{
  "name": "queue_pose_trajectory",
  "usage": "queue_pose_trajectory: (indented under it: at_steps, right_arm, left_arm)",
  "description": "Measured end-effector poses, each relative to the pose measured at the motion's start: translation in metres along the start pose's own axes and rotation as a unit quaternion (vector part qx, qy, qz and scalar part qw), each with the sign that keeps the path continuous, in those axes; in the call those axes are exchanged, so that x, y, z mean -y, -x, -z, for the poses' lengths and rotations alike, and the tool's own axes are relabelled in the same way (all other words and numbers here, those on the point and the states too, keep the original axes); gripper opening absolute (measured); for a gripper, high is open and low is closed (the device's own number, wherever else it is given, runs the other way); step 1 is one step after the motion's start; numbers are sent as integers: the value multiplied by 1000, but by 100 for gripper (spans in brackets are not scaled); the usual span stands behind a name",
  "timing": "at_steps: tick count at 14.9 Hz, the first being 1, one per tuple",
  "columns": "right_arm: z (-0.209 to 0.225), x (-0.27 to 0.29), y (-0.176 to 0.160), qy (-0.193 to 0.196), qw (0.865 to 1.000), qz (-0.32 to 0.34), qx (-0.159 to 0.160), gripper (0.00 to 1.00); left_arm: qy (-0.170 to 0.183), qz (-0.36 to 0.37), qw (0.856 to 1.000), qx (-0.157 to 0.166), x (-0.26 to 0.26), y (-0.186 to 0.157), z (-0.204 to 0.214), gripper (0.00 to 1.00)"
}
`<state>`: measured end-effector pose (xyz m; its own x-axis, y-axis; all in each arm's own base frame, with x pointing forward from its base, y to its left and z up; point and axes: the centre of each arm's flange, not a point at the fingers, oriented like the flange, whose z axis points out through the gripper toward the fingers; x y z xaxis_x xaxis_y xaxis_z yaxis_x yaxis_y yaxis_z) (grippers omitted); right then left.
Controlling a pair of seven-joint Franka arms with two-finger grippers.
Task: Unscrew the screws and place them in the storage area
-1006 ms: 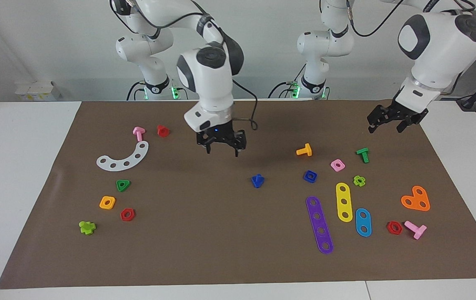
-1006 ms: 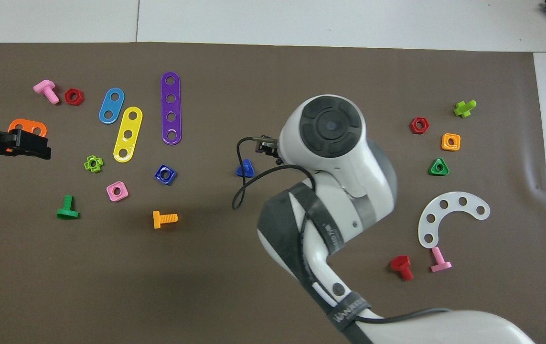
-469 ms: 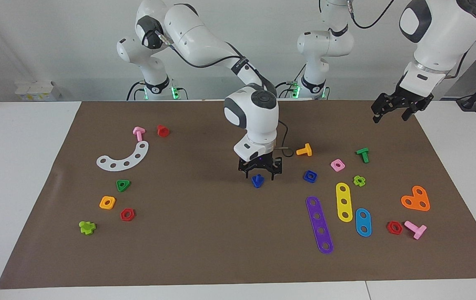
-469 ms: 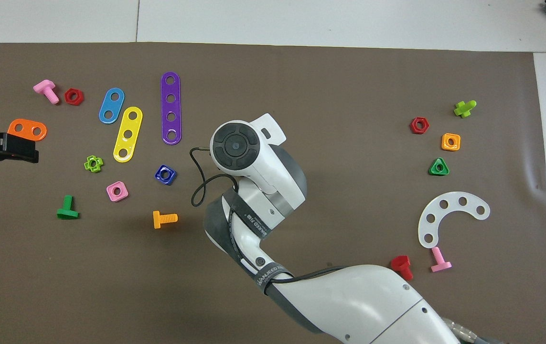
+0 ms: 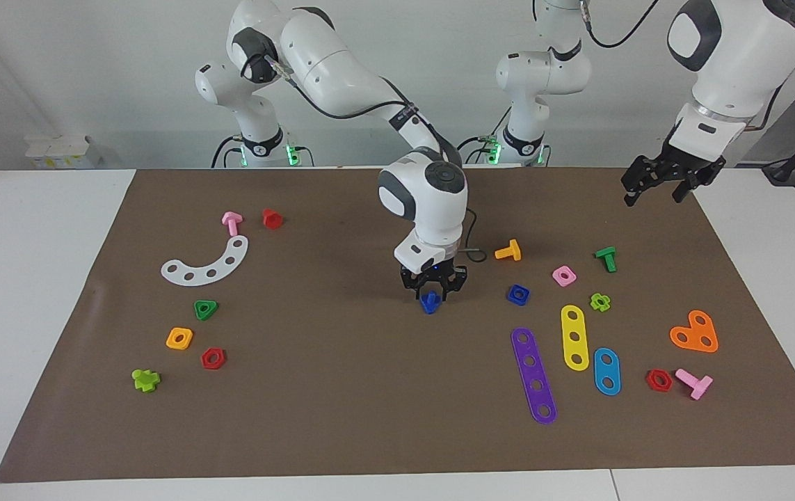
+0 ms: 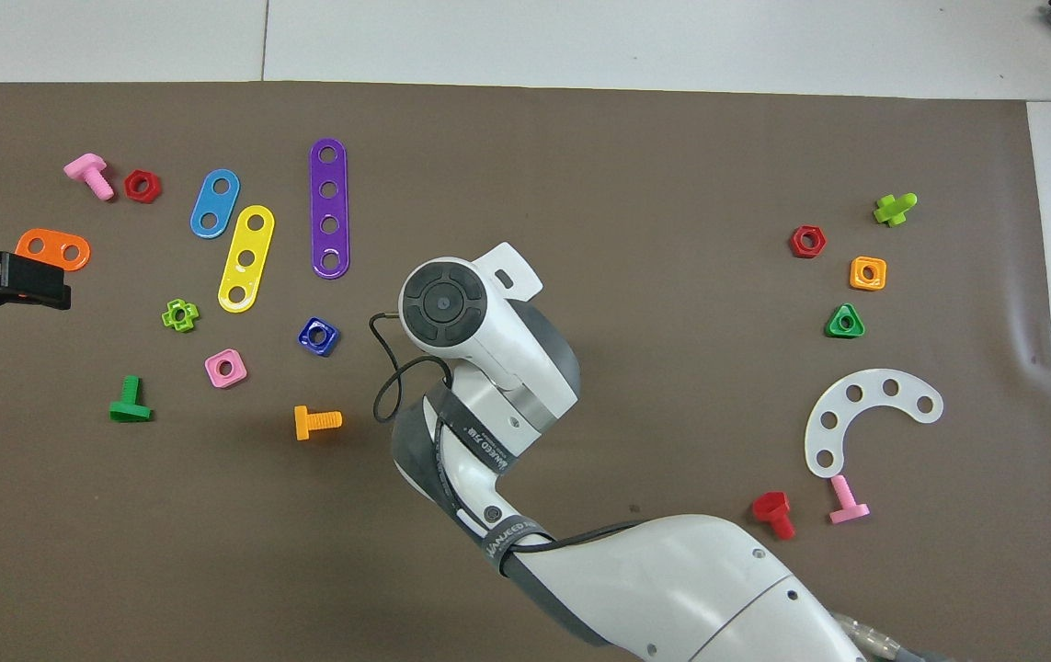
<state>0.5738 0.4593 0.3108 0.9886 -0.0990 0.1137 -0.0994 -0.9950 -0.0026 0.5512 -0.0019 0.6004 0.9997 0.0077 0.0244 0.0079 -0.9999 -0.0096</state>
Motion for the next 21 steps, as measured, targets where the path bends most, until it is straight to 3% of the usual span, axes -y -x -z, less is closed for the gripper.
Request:
queue_pose_trajectory:
  at_steps: [1, 3, 6, 11, 13, 17, 21]
  right_arm:
    - [-2, -1, 1, 0, 1000, 3, 0, 54]
    - [-3, -1, 1, -3, 1000, 6, -3, 51]
    - [-1, -1, 1, -5, 1000, 7, -5, 19]
    - [10, -6, -6, -5, 1000, 2, -11, 19]
    - [38, -29, -26, -4, 1000, -19, -22, 19]
    - [117, -156, -87, 5, 998, -54, -27, 19]
    - [112, -270, -103, 25, 999, -33, 0, 19]
  left_arm:
    - [0, 1, 1000, 0, 1, 0, 0, 100]
    - [0, 1, 1000, 0, 1, 1, 0, 100]
    - [0, 2, 1000, 0, 1, 1, 1, 100]
    - [0, 2, 1000, 0, 1, 1, 1, 100]
    - [0, 3, 1000, 0, 1, 1, 1, 100]
    - [0, 3, 1000, 0, 1, 1, 1, 100]
    - [0, 3, 1000, 0, 1, 1, 1, 100]
